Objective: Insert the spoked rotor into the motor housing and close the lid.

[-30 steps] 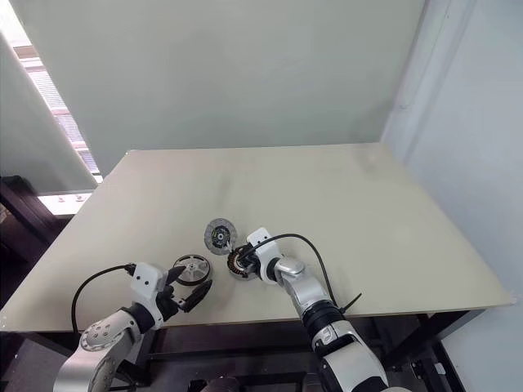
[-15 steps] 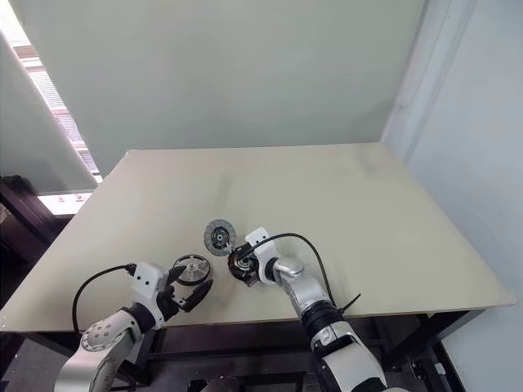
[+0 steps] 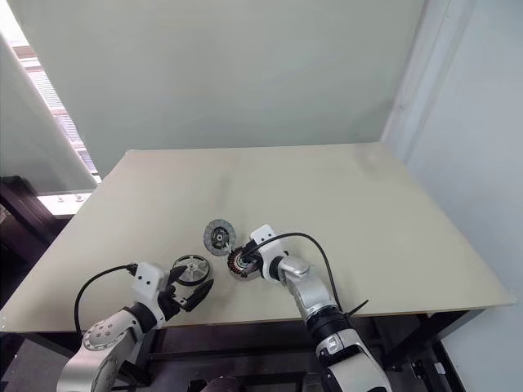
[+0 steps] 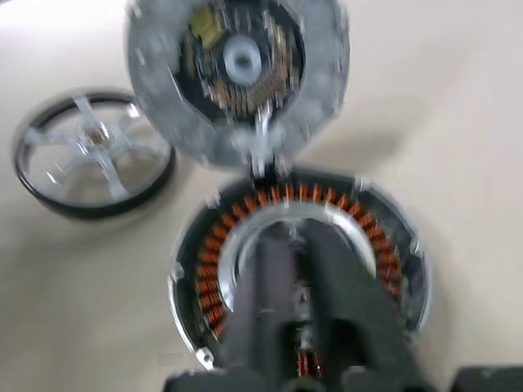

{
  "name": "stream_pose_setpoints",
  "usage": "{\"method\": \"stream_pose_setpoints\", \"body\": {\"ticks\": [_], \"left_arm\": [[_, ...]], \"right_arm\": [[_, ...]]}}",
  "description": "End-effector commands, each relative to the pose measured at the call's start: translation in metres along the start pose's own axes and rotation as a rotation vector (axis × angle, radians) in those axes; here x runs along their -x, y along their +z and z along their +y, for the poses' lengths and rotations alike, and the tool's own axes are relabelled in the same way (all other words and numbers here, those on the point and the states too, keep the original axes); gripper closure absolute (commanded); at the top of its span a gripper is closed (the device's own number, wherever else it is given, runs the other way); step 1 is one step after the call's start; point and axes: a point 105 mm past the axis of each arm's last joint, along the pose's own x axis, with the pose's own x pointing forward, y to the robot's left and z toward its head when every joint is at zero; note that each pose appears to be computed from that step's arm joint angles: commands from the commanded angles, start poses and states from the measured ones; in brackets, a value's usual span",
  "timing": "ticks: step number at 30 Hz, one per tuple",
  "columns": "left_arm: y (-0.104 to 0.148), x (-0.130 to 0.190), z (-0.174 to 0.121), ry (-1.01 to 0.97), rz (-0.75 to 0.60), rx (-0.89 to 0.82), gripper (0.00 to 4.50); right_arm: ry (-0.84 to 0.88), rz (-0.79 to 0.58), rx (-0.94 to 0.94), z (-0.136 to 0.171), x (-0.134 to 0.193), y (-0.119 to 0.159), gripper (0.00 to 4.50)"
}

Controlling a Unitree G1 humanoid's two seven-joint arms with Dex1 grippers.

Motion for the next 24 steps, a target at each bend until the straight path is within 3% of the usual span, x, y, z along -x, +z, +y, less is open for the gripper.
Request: {"method": "stream_pose_setpoints", "body": {"ticks": [1,7,13,16,24], "left_arm": [[0.012,-0.002,0.000,-0.007,-0.045,-0.029,0.00],[0.012,0.000,0.000,0.000,-0.047,-0.028,0.00],[0.009,0.001,0.000,0.005,-0.042,-0.020,0.00],[0.009,0.000,-0.001,0.004,-0.043,-0.016,0.00],[0.006,-0.001,-0.002,0.010,-0.043,0.010,0.00]], "right_arm": [[0.002,-0.023,0.038,0.002,-0.006,0.010,4.48],[-0.003,-0.020,0.039,0.001,-0.007,0.005,4.48],[0.044,-0.115,0.100,0.002,0.007,0.034,4.48],[0.094,-0.097,0.172,0.007,0.015,0.041,3.93],[0.201,-0.027,0.490,0.015,0.037,0.050,1.04]]}}
